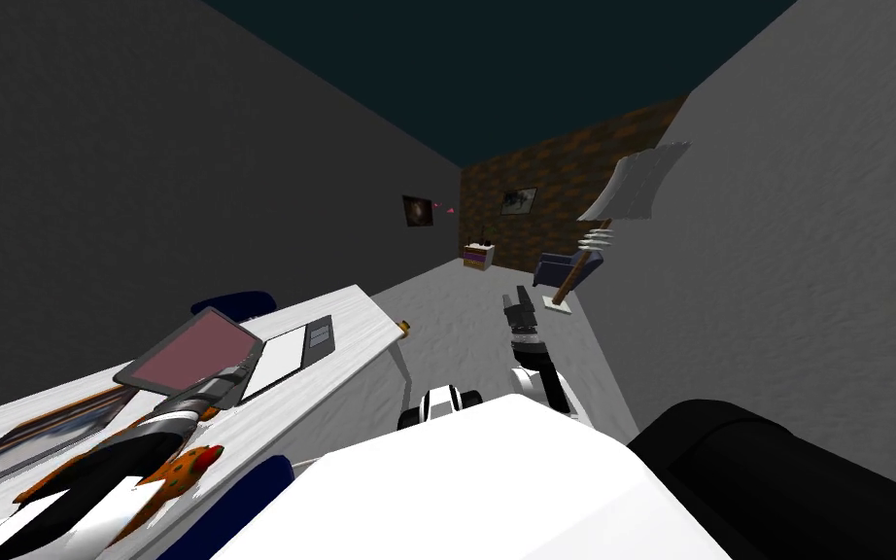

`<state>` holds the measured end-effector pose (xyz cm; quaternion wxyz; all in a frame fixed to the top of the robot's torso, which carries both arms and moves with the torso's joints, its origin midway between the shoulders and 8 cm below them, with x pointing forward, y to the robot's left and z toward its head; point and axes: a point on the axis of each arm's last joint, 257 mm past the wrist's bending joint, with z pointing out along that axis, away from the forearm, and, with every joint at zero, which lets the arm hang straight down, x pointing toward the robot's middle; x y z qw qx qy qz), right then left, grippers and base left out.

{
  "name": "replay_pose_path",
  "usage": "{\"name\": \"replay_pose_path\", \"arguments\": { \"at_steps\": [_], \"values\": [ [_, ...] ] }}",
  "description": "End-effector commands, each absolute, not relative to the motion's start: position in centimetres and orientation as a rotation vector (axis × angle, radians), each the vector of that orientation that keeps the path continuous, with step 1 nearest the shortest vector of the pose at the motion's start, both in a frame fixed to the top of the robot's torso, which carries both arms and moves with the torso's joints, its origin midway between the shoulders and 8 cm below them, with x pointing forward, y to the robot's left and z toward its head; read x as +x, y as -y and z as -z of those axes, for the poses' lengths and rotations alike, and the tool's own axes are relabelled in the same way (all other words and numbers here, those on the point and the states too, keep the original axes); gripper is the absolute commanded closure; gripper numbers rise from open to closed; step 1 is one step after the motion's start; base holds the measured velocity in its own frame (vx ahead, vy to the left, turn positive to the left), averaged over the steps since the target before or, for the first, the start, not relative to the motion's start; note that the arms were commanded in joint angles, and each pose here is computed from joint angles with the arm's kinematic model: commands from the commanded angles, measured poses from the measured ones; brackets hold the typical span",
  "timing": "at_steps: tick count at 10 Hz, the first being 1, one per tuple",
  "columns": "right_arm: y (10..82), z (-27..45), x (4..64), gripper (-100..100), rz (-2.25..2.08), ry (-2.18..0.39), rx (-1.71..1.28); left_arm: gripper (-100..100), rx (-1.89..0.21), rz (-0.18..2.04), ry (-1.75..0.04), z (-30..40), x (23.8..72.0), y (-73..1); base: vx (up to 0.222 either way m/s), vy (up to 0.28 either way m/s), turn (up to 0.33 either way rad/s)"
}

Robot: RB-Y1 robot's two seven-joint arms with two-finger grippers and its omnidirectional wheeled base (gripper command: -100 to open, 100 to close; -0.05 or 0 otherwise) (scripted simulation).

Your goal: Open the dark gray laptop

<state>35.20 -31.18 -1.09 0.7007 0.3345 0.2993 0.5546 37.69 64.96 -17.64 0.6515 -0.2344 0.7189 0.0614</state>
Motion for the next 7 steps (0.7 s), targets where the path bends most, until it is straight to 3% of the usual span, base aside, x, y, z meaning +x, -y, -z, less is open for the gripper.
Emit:
{"name": "replay_pose_path", "arguments": {
  "at_steps": [1,7],
  "values": [
    [31.2,1.1,35.2,0,-1.235,-0.667,0.745,-100,-0.515,-0.157,-1.646,16.4,37.3,-65.9,-0.012,0.031,0.006],
    [31.2,1.1,35.2,0,-1.235,-0.666,0.745,-100,-0.475,-0.197,-1.683,13.7,36.7,-67.7,-0.009,0.031,0.004]
  ]
}}
